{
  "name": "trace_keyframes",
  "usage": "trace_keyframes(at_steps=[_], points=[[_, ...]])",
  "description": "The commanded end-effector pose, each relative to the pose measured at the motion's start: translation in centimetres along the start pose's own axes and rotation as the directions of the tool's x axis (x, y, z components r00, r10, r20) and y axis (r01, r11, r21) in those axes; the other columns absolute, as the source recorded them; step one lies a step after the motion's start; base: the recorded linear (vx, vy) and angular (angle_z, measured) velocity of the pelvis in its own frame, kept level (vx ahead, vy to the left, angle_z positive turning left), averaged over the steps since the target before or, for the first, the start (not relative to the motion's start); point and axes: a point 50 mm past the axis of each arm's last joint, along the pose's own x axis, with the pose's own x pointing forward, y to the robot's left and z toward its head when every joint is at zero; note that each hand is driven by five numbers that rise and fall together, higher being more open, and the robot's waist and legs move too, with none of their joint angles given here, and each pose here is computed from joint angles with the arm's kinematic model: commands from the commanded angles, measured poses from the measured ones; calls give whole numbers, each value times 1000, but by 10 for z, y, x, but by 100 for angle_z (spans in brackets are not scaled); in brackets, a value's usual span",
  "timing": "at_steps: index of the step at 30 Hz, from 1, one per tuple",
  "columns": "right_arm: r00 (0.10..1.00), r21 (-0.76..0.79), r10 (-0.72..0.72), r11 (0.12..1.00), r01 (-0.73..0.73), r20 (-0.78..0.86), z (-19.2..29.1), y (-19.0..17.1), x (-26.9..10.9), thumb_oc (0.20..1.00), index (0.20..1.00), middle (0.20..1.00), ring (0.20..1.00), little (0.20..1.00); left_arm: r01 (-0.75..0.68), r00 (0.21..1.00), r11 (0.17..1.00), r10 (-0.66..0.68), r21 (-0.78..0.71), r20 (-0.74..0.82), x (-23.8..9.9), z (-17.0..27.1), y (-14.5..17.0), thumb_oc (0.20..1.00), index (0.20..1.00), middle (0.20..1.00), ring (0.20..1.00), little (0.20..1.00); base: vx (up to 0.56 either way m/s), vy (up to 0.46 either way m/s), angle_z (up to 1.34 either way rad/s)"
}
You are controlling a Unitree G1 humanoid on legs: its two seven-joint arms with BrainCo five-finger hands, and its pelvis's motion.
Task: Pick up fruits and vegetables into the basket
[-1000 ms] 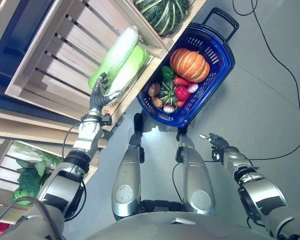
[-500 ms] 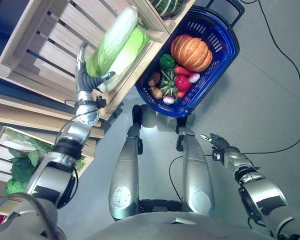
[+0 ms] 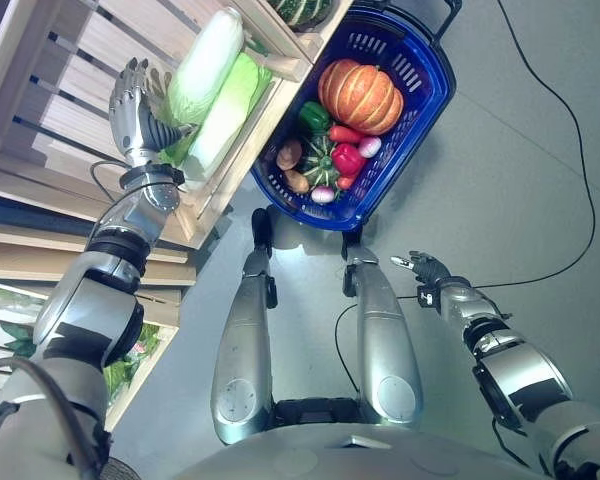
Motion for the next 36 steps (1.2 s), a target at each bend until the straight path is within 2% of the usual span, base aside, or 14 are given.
trace_keyframes(at_steps=[1,7,16,36], points=[[999,-11,-11,1000,10,-50,-14,-11,-3,1000,1000,1000,1000,1000,-33,998,998,36,60,-51,15,-15,23,1000,1000,1000,1000,1000,-7,24,-9],[999,-37,-10,999,8,-39,-4,-12,-2,1000,1000,1000,1000,1000,103,983,990,-87,94,-160,21,-22,19,1000,1000,1000,1000,1000,-8,34,-9],[1000,-53,-7,999,6,-28,3,-11,0,1000,1000,1000,1000,1000,203,941,977,-175,71,-289,18,-38,16,1000,1000,1000,1000,1000,1,5,-1],[1000,-48,-4,999,3,-16,13,-12,1,1000,1000,1000,1000,1000,181,828,981,-190,-70,-527,-3,-74,14,1000,1000,1000,1000,1000,-2,0,-1]])
